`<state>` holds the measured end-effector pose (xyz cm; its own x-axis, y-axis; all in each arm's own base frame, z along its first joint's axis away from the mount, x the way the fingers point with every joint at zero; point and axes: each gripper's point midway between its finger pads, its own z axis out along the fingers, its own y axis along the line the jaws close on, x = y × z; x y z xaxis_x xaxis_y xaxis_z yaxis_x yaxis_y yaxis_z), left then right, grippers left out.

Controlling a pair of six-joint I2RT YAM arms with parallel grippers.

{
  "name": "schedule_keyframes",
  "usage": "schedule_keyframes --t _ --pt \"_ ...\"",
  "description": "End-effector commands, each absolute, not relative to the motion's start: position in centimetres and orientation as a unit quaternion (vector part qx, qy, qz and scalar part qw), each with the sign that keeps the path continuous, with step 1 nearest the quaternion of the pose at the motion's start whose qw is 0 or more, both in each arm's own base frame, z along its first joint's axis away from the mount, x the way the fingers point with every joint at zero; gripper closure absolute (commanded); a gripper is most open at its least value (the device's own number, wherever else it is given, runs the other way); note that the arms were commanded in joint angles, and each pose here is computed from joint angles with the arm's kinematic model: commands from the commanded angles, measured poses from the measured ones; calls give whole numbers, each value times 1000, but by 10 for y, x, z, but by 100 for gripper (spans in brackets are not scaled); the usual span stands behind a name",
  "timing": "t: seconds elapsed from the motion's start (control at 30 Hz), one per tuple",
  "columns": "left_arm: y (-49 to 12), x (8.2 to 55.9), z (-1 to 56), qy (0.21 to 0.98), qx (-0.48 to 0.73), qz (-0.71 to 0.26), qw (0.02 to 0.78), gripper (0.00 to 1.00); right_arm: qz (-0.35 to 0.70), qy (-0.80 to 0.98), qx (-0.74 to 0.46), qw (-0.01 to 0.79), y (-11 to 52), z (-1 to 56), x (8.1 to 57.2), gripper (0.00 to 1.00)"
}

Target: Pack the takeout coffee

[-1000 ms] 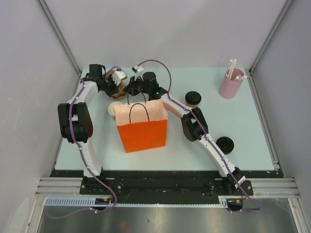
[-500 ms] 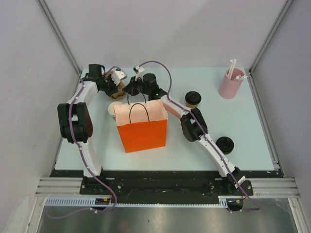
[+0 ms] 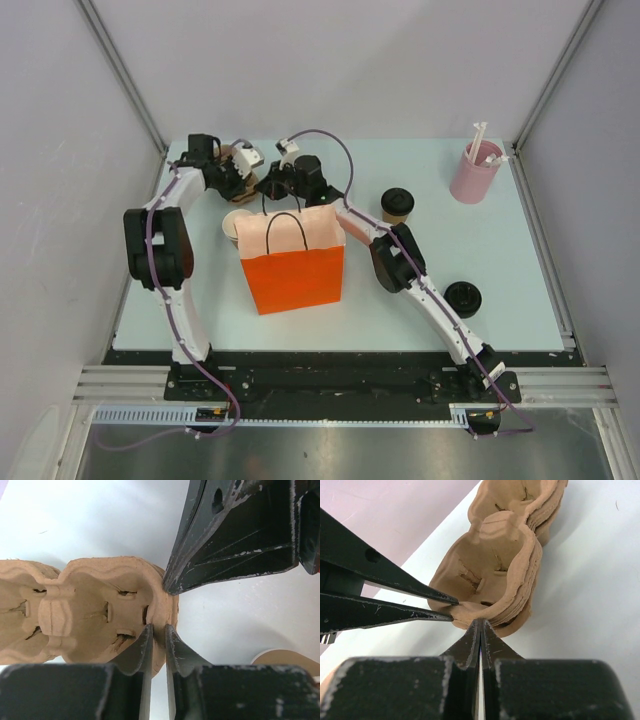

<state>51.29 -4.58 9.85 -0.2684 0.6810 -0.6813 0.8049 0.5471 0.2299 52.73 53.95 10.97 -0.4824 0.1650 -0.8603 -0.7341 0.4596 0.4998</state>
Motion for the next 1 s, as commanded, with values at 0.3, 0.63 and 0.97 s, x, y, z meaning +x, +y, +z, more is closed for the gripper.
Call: schedule_keyframes --t 0.3,0.63,0.97 --pt "-54 528 109 779 481 -73 396 69 480 709 -190 481 541 108 532 100" --pt "-66 527 101 774 497 -68 386 88 482 709 -189 480 540 109 533 100" --pt "-66 532 126 772 483 -64 408 100 482 709 -186 480 539 109 534 100"
